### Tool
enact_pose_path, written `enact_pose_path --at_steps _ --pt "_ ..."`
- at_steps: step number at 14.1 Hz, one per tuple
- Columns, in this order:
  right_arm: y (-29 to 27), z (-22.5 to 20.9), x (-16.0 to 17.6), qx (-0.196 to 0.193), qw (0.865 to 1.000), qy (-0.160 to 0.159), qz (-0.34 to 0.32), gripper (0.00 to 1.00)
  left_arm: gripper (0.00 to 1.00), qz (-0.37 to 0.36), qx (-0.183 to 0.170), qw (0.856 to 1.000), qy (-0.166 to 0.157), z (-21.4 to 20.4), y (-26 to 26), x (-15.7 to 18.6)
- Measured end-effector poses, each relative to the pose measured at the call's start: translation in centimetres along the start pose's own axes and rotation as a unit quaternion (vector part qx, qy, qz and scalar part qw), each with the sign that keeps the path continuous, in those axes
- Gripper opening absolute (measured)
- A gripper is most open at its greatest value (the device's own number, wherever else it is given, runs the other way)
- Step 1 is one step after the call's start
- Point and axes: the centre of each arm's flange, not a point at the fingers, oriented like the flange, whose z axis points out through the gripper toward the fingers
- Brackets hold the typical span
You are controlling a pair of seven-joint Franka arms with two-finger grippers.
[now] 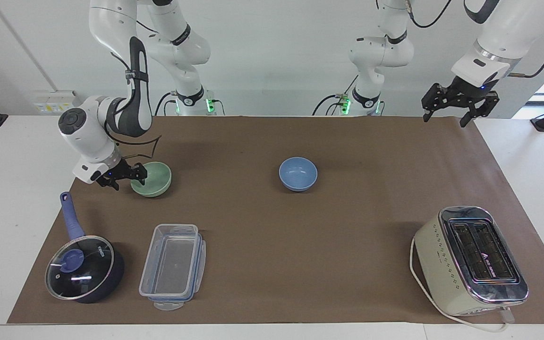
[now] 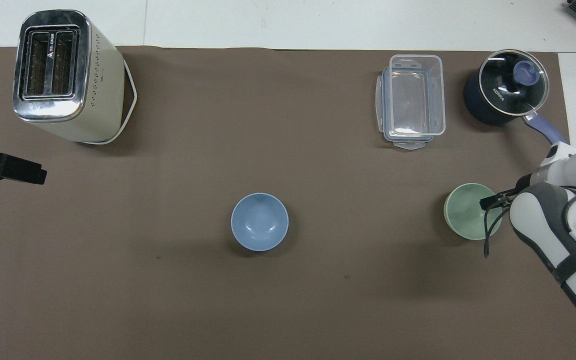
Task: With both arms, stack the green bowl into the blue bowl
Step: 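Reach the right gripper to the green bowl rim and grasp it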
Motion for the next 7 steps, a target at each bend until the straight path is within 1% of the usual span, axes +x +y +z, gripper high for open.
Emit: enact_pose_path --at_steps 3,5,7 --pt "0.01 -0.74 0.43 -0.002 1.000 0.003 -0.002 0.48 1.00 -0.001 0.000 1.000 0.000 0.00 -0.06 -0.01" --pt "-0.10 -0.94 0.60 -0.002 1.000 0.004 -0.003 0.29 1.00 -0.001 0.000 1.000 0.000 0.00 -0.10 -0.02" --pt "-0.22 -1.03 0.66 -0.002 1.000 0.004 -0.004 0.05 1.00 -0.001 0.000 1.000 0.000 0.00 -0.14 -0.02"
